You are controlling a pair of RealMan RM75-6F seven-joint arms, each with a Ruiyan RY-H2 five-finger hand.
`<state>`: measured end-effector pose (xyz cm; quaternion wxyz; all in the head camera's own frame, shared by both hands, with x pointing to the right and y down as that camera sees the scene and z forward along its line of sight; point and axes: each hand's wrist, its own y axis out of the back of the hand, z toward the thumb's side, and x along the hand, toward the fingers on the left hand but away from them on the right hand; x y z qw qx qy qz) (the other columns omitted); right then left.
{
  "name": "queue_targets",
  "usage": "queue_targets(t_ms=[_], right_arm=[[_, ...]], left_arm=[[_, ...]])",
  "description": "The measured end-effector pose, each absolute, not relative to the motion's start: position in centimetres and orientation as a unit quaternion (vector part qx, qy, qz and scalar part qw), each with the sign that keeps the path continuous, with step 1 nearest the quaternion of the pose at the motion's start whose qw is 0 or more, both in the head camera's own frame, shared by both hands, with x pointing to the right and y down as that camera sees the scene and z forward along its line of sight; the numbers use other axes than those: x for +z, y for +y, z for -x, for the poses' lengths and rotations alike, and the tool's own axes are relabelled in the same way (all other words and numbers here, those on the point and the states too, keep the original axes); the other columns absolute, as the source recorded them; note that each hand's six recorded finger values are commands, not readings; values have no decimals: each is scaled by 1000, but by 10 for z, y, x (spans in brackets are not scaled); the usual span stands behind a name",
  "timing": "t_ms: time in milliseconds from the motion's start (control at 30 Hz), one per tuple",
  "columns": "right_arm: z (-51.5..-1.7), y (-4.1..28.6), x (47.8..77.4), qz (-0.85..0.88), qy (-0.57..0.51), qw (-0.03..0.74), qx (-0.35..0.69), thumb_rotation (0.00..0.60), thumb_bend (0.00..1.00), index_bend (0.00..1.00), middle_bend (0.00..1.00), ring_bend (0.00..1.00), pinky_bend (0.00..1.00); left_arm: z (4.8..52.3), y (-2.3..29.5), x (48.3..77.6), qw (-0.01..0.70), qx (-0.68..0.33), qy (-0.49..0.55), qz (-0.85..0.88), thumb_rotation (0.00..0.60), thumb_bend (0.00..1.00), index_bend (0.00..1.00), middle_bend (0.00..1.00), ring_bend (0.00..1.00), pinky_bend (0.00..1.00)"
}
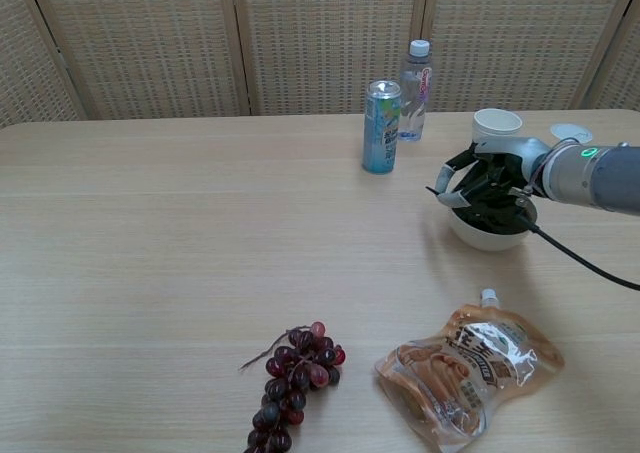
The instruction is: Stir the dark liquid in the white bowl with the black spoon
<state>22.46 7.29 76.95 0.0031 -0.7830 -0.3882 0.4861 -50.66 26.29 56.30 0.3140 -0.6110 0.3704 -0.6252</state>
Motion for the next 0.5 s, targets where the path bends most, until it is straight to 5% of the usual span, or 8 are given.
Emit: queue_targets(t_ms=[500], right_arm=[[-239, 73, 762, 781, -382, 9, 494, 600, 776, 691, 974, 1000, 1000]], left_arm=[[504, 262, 565, 315, -624, 368, 613, 600, 364, 0, 0, 0, 0]])
